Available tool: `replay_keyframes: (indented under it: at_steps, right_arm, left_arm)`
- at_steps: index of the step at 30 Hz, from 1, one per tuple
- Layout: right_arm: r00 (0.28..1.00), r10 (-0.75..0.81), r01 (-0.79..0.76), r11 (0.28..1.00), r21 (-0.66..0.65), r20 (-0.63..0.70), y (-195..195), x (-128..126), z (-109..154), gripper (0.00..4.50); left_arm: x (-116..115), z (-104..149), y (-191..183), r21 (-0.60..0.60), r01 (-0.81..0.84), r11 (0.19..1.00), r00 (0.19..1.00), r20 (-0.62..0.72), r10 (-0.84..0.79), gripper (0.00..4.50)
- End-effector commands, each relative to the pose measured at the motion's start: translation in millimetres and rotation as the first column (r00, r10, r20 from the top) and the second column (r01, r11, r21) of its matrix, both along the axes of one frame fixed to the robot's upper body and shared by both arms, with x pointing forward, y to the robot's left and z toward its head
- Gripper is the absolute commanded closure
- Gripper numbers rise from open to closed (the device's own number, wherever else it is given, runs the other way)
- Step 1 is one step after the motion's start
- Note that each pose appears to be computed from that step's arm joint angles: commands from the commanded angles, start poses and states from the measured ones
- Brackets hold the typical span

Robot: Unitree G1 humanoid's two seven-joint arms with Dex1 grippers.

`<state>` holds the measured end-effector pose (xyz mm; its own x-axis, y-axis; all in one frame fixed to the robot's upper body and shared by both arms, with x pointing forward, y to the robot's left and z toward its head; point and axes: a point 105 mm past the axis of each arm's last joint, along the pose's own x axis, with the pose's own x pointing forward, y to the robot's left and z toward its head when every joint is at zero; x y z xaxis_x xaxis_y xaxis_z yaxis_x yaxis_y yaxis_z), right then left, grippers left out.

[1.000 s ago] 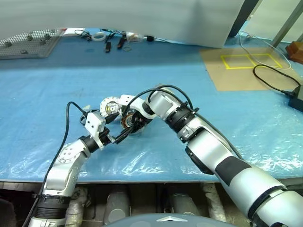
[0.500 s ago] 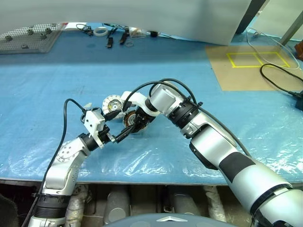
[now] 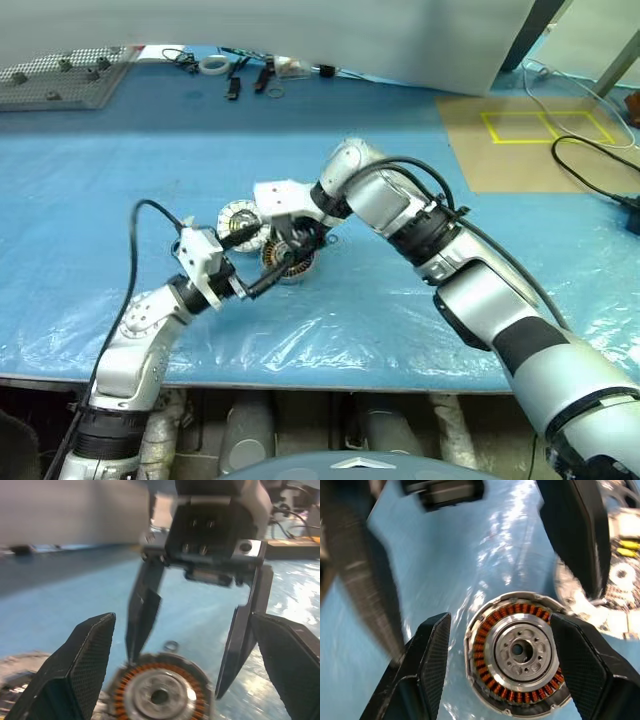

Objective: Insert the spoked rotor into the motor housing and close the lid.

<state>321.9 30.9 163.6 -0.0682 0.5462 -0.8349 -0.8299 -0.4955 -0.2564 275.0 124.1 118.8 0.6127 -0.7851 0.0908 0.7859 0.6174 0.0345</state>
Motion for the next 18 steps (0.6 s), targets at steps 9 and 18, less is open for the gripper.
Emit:
replay_keyframes:
  at_steps: [9, 18]
  right_arm:
    - [0.894, 0.411, -0.386, 0.909, -0.158, 0.179, 0, -2, -20, 1.18]
    - [0.899, 0.396, -0.364, 0.913, -0.183, 0.185, -11, 12, -12, 1.18]
  left_arm:
    - [-3, -11, 37, 0.112, -0.095, 0.989, 0.994, -0.045, 0.101, 0.0]
    - [-14, -16, 37, 0.128, -0.074, 0.989, 0.994, -0.065, 0.083, 0.0]
